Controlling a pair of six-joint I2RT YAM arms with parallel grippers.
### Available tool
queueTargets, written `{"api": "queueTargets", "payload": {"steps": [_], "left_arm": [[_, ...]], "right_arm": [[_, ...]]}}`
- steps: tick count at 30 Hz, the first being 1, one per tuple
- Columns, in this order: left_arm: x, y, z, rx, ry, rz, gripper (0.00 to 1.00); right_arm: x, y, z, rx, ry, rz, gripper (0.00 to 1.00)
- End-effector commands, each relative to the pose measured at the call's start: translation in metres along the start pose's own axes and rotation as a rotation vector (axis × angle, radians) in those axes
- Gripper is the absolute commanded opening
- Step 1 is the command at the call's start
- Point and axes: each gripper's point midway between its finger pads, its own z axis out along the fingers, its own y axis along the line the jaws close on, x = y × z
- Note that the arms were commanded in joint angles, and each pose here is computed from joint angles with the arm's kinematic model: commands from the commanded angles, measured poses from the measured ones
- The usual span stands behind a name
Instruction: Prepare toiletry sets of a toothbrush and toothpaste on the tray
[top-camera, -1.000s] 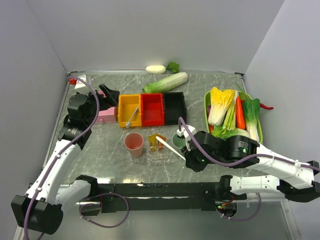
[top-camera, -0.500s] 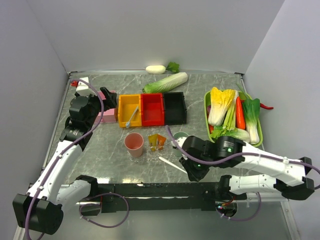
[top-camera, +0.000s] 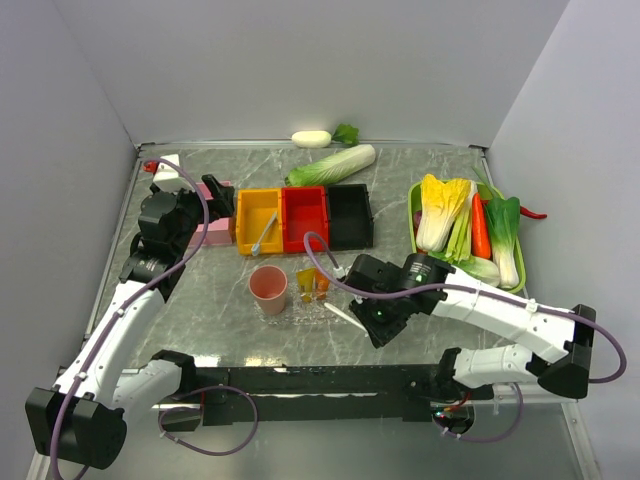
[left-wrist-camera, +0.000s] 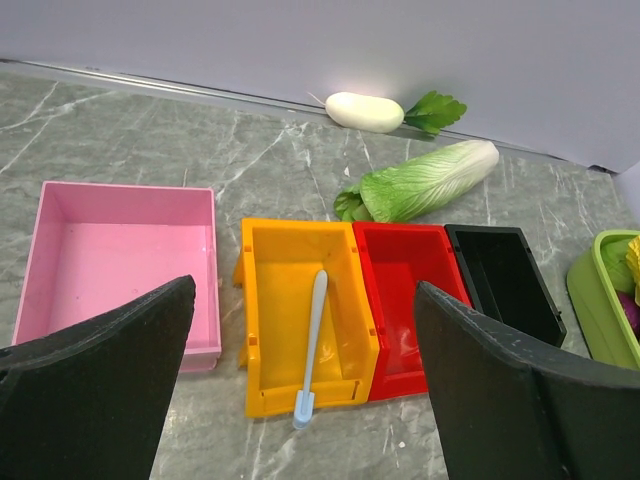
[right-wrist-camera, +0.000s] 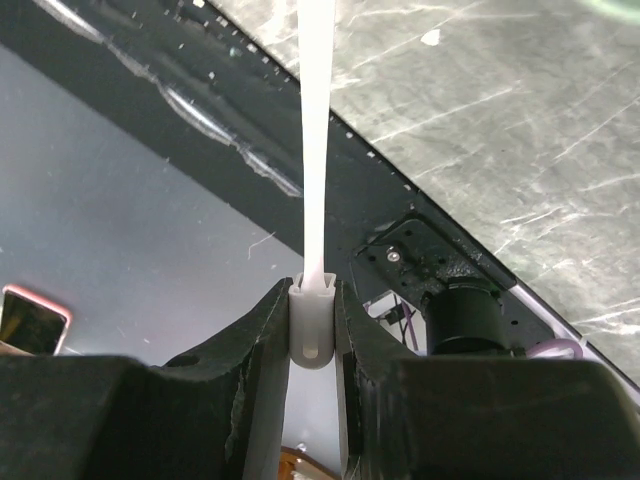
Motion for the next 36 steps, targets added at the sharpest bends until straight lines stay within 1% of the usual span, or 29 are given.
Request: {"api": "queueTargets", "payload": {"steps": [1, 19, 25, 36], "left_arm": [[-0.014, -0.005, 0.000, 0.025, -0.045, 0.016, 0.94], [-0.016, -0.010, -0.004, 0.047, -0.042, 0.012, 0.95], [-0.018, -0.010, -0.005, 0.046, -0.046, 0.016, 0.95], [-0.019, -0.011, -0.006, 0.049, -0.045, 0.019, 0.96]], "right_arm": [[-0.017, 0.000, -0.010, -0.018, -0.041, -0.006, 0.00], [-0.034, 0.001, -0.004, 0.002, 0.026, -0.010, 0.00], [-0.032, 0.001, -0.009, 0.011, 0.042, -0.001, 0.00], [-0.028, -0.001, -0.005, 0.024, 0.082, 0.000, 0.00]]}}
